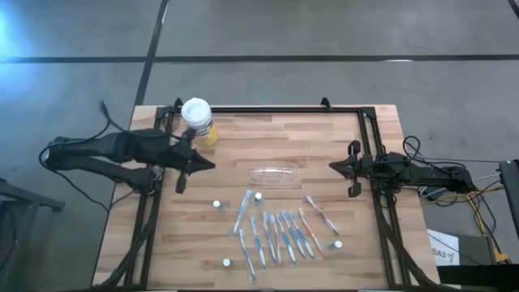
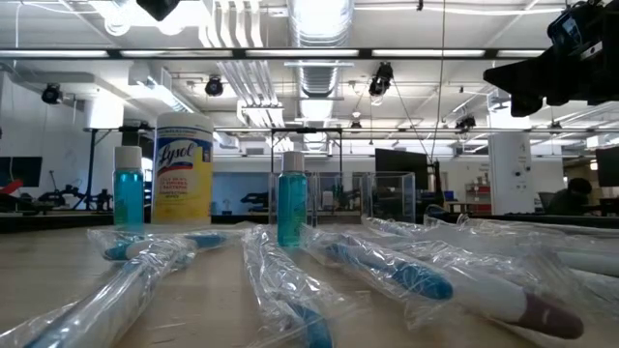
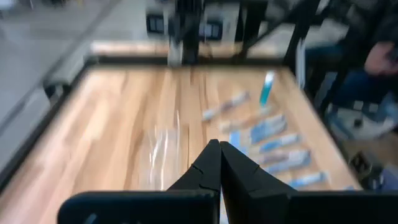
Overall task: Pick & Place toothbrushing station
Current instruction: Put the blue mouthwash bottle into the middle section of the transparent organizer
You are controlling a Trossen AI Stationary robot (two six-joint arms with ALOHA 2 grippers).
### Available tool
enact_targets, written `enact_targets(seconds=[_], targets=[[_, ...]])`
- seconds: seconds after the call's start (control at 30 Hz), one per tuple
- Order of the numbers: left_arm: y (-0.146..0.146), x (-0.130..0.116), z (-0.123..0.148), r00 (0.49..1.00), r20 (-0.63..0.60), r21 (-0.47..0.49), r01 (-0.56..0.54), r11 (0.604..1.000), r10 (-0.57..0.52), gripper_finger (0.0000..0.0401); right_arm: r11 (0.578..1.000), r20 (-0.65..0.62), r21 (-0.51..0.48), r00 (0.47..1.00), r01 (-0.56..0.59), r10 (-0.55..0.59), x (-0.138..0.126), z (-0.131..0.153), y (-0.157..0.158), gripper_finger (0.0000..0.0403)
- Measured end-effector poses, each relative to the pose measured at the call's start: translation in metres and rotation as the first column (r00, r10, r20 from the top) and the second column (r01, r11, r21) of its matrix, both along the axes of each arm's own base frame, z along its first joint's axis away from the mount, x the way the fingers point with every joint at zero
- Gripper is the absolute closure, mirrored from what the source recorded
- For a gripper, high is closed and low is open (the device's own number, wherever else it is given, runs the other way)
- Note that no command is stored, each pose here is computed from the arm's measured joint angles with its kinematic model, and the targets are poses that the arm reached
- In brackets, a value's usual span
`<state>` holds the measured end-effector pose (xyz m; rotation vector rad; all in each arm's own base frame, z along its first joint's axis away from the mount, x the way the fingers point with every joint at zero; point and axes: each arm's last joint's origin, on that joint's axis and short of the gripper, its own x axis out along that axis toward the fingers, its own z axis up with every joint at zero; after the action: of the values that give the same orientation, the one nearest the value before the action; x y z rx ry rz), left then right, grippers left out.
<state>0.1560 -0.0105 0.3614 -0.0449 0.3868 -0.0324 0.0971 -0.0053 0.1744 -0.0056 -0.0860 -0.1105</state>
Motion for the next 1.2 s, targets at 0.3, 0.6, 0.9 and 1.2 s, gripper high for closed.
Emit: enact_targets(seconds=[0.3, 0.6, 0.9, 1.2], targets=[[-0.003, 0.021, -0.008, 0.938, -0.346, -0.010, -0.041, 0.999, 0.035, 0.0394, 1.000, -0.005, -0.030, 1.000, 0.005, -0.005, 0.000, 0.000, 0.000, 0.0394], [-0.012, 0.047, -0.012, 0.899, -0.436, 0.039, 0.058, 0.998, -0.035, 0.0396, 1.000, -0.028, -0.029, 1.000, 0.004, -0.005, 0.000, -0.002, 0.000, 0.0394], [-0.036, 0.063, -0.023, 0.846, -0.524, 0.012, 0.121, 0.993, -0.097, 0.0396, 0.999, -0.037, -0.047, 0.999, 0.004, -0.006, 0.000, -0.003, 0.000, 0.0394], [-0.044, 0.076, -0.038, 0.809, -0.588, 0.020, 0.017, 1.000, -0.002, 0.0358, 1.000, -0.033, -0.020, 0.999, 0.001, -0.002, 0.000, -0.003, 0.000, 0.0394]])
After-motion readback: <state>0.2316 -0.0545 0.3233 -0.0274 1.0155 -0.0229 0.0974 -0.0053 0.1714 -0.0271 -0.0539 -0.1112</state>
